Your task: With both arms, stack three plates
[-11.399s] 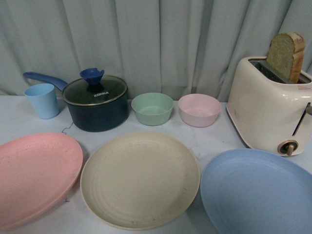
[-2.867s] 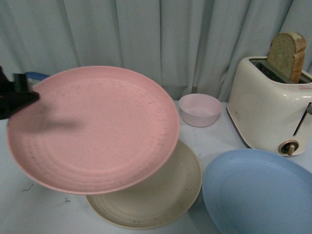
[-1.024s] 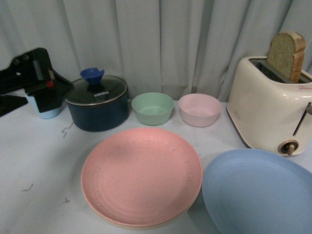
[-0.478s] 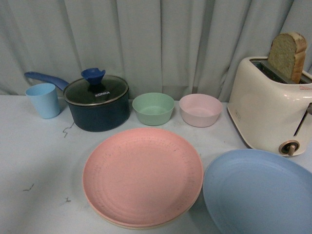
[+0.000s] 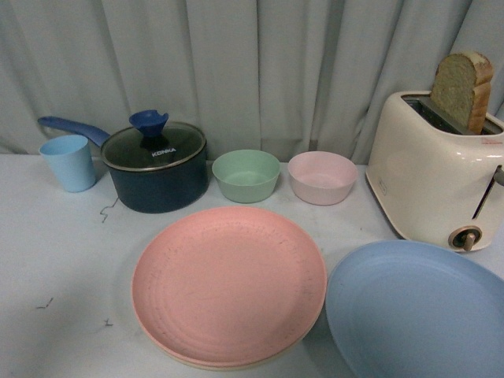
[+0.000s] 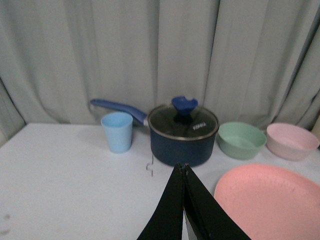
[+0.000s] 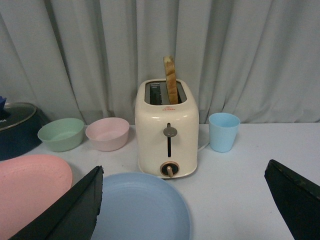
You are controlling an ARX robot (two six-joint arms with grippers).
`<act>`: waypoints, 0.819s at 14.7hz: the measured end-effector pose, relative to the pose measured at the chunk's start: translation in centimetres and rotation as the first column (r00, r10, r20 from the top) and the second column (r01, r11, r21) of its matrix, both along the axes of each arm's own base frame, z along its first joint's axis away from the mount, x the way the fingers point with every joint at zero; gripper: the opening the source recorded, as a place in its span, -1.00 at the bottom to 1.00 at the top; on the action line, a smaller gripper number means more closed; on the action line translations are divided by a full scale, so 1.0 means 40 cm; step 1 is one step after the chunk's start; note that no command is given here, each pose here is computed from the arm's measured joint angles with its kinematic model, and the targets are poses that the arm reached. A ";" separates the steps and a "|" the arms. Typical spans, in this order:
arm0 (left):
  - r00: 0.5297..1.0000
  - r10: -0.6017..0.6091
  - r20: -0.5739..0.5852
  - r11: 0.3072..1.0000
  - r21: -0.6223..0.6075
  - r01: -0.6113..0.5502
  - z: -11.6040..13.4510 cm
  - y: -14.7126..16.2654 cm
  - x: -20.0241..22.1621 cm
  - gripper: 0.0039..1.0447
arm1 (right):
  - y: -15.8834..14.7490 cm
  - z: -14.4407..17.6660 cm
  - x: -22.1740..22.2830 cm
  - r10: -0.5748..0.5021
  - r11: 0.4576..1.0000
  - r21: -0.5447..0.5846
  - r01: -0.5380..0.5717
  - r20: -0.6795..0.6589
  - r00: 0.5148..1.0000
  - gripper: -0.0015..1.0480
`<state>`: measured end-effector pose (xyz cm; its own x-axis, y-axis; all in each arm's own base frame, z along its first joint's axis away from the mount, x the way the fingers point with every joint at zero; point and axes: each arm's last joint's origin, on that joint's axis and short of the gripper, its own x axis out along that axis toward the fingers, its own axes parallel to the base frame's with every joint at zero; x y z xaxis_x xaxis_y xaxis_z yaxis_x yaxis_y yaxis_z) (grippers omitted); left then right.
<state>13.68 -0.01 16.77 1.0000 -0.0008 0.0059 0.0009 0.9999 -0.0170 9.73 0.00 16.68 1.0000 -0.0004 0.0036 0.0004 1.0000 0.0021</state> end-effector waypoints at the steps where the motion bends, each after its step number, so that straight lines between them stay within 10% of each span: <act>1: 1.000 0.000 -0.024 1.000 0.000 0.000 -0.007 0.000 -0.006 -0.97 | 0.000 0.000 0.000 0.000 1.000 0.000 0.000 0.000 1.000 0.87; 12: 1.000 0.000 0.006 1.000 0.000 0.000 0.006 0.000 -0.064 -0.97 | 0.000 0.000 0.000 0.000 1.000 0.000 0.000 0.000 1.000 0.87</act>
